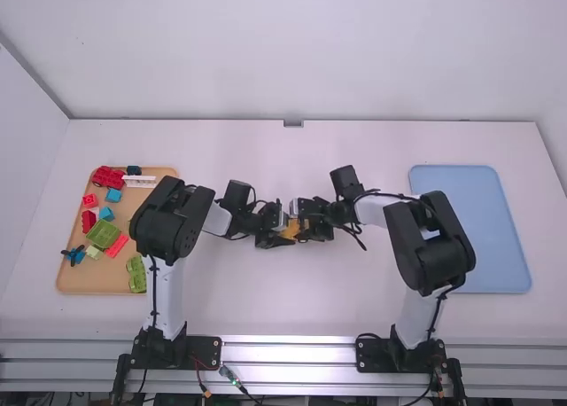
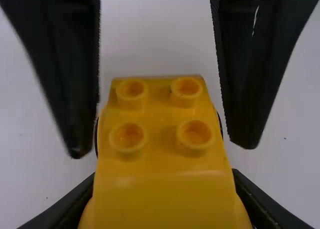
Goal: Assemble lego blocks to make yellow taxi
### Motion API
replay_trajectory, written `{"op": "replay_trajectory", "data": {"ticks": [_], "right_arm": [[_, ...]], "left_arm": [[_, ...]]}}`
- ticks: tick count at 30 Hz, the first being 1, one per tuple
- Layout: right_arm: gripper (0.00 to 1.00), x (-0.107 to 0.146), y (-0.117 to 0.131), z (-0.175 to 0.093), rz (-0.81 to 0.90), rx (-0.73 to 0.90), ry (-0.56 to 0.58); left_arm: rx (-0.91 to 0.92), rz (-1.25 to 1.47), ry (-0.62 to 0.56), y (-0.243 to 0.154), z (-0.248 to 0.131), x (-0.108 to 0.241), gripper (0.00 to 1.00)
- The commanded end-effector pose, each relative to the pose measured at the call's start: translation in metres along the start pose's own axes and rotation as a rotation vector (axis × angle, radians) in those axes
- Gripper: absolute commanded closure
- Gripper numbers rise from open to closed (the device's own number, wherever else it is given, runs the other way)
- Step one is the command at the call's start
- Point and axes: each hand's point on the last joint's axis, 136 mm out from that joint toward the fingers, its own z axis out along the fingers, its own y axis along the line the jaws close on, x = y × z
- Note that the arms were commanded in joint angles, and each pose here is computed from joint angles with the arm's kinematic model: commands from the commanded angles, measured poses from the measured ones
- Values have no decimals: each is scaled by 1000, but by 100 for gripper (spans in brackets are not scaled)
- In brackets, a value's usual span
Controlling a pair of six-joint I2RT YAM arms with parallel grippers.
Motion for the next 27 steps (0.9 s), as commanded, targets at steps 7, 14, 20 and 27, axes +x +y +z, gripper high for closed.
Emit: {"op": "replay_trajectory", "data": {"ticks": [7, 14, 20, 27], "right_arm": [[20, -24, -7, -31, 4, 17, -188], [1, -3, -10, -51, 90, 45, -171], [1, 12, -1, -50, 90, 67, -172], [1, 24, 4, -25, 127, 121, -97]], "left_arm": [[-15, -51, 62, 0, 3, 16, 69], [-20, -52, 69, 1, 2, 17, 1], [-17, -104, 125, 2, -3, 17, 1], [2, -95, 240, 8, -28, -3, 1]]}}
